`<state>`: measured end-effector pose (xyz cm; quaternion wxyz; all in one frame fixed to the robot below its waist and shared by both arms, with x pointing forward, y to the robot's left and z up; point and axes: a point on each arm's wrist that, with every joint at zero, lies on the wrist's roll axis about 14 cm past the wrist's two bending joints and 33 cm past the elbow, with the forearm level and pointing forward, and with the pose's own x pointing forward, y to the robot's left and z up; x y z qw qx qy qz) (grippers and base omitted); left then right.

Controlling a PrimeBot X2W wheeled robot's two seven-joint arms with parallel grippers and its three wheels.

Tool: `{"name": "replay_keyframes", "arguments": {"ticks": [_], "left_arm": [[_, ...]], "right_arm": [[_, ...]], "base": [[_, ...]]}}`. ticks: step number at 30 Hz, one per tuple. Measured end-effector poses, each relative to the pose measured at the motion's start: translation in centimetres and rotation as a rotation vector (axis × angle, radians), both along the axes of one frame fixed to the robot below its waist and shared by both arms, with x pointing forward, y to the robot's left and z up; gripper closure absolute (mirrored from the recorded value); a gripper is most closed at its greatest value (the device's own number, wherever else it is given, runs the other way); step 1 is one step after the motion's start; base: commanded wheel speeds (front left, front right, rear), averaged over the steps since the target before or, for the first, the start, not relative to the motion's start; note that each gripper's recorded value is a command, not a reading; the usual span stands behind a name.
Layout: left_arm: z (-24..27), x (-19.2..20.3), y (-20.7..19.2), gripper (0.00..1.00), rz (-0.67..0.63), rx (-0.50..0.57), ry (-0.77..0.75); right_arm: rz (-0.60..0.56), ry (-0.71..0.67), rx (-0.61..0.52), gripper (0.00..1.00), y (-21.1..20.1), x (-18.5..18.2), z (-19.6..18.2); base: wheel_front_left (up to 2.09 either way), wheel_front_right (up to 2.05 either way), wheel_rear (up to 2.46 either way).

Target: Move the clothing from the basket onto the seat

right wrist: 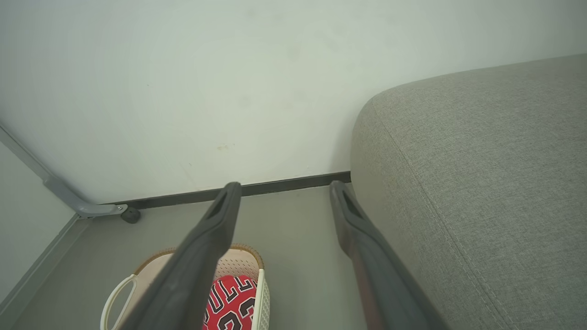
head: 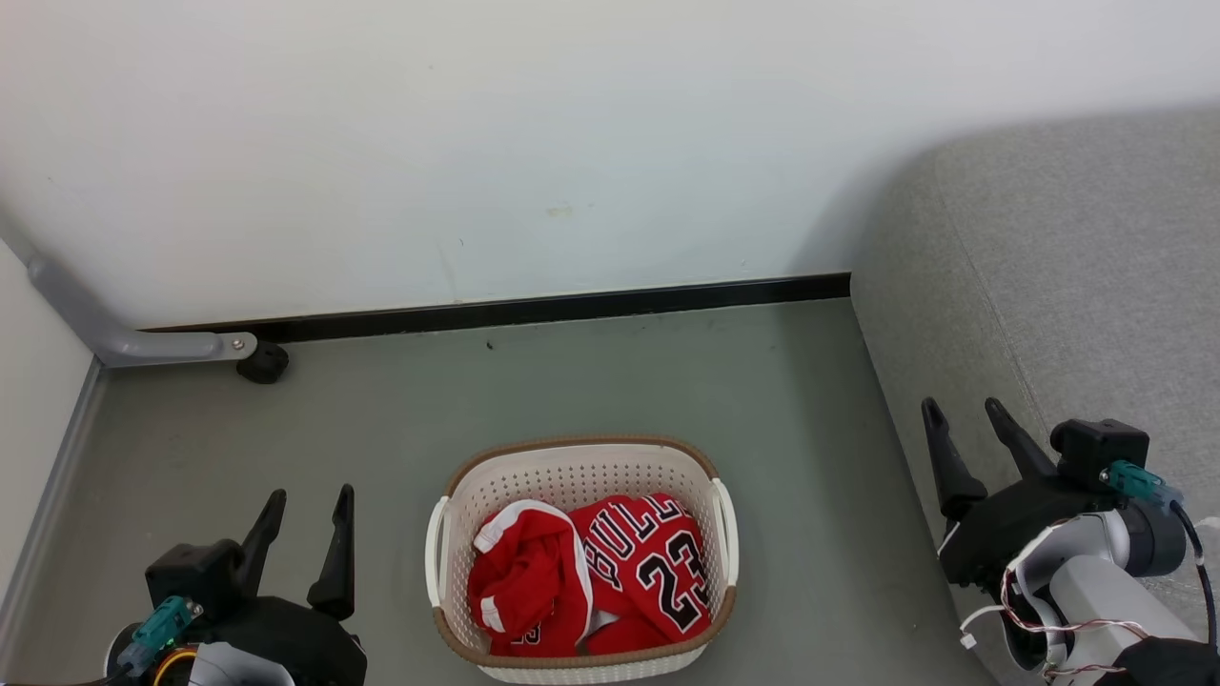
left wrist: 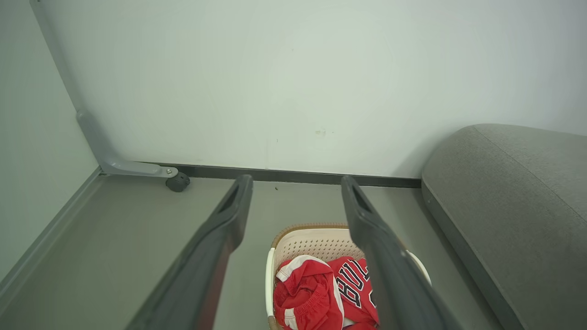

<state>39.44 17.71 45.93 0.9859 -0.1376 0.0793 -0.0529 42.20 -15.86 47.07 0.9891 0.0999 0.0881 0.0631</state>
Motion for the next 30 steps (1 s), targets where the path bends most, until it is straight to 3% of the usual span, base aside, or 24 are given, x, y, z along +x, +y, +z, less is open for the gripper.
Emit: {"name": "replay_keyframes", "arguments": {"ticks": [15,30], "left_arm": [[0.6,0.1,0.3,0.00,-0.029,0.226,-0.075],[0.6,0.7,0.8,0.00,0.002,0.212,-0.079]], "right_arm": [[0.079,-0.147,-0.233,0.00,0.8,1.3,2.7],[0.083,-0.186,-0.230,0.00,1.4,2.2,3.4]], "base": [[0.00,0.00,0.00],[0.00,0.00,0.00]]}}
